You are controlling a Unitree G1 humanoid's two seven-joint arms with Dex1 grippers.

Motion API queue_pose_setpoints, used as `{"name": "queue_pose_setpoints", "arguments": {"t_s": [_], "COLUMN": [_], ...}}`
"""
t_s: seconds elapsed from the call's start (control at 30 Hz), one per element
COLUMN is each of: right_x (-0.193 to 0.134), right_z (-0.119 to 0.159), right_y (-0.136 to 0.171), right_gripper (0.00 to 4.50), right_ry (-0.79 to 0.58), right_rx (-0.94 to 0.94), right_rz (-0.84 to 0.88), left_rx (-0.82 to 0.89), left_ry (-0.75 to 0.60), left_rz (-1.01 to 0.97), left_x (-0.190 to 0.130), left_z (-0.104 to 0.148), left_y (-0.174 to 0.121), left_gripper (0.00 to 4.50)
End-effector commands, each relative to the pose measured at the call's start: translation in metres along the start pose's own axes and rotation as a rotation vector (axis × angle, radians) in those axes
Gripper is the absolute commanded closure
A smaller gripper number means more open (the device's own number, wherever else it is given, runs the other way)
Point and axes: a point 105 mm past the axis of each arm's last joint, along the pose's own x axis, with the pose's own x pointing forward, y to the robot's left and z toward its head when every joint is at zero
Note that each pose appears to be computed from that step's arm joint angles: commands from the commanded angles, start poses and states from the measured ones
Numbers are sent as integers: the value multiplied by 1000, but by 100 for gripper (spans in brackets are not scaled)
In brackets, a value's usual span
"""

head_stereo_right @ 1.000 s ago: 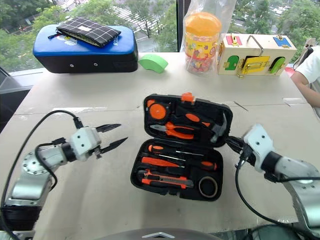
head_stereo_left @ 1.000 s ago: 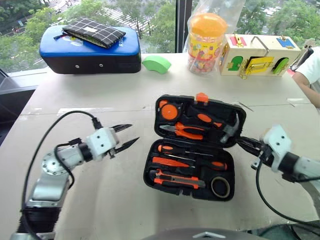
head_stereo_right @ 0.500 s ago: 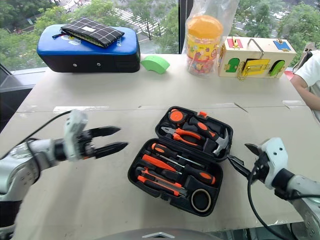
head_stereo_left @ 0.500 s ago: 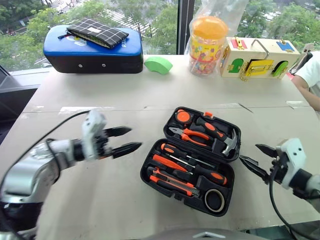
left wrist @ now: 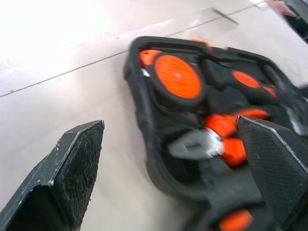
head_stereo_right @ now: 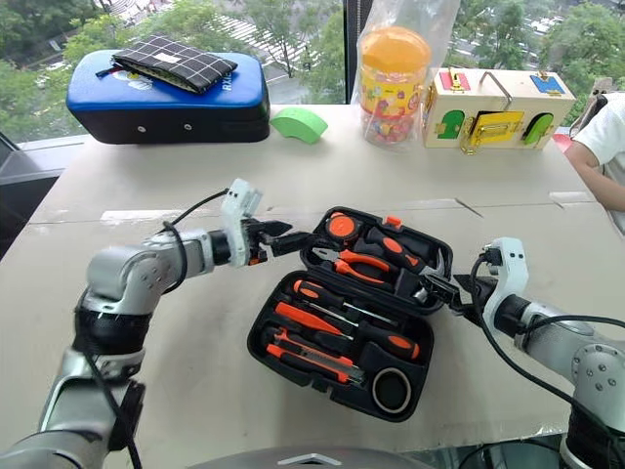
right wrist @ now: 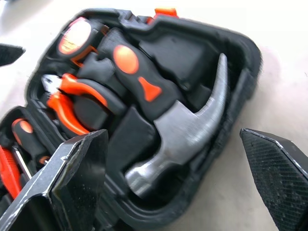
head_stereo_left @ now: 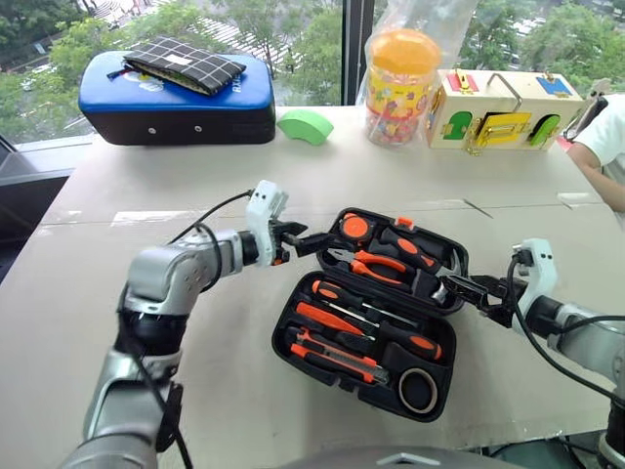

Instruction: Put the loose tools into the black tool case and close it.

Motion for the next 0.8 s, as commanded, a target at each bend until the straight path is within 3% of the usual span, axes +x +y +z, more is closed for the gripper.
{"name": "queue_pose_setpoints", "arguments": {"t_s": [0.03,0.1,0.17,0.2,0.23,0.33,0.43,0.5,0.6,0.8], "right_x": [4,8,9,9,7,4,4,7,16,66], "right_z": [8,8,5,3,0,-3,1,10,25,102], "right_y": [1,-2,-4,-6,-8,-9,-6,-4,-5,-4], "right_gripper": [6,6,57,92,134,294,432,450,450,450], "right_ry": [22,45,65,74,87,97,70,39,3,-159], "right_rx": [-53,-58,-41,-29,-27,-24,-25,-51,-92,-369], "right_rz": [-41,-71,-87,-95,-101,-110,-95,-88,-90,-71], "left_rx": [57,85,80,70,73,68,40,19,2,29], "left_ry": [33,70,105,120,140,164,153,125,79,-80], "left_rz": [1,-33,-63,-77,-87,-103,-118,-116,-92,101], "left_x": [18,30,37,39,41,42,42,44,44,28], "left_z": [9,7,3,1,-2,-6,-4,1,11,47], "left_y": [7,6,5,4,5,6,6,7,12,47], "left_gripper": [0,0,0,57,84,239,367,444,444,444]}}
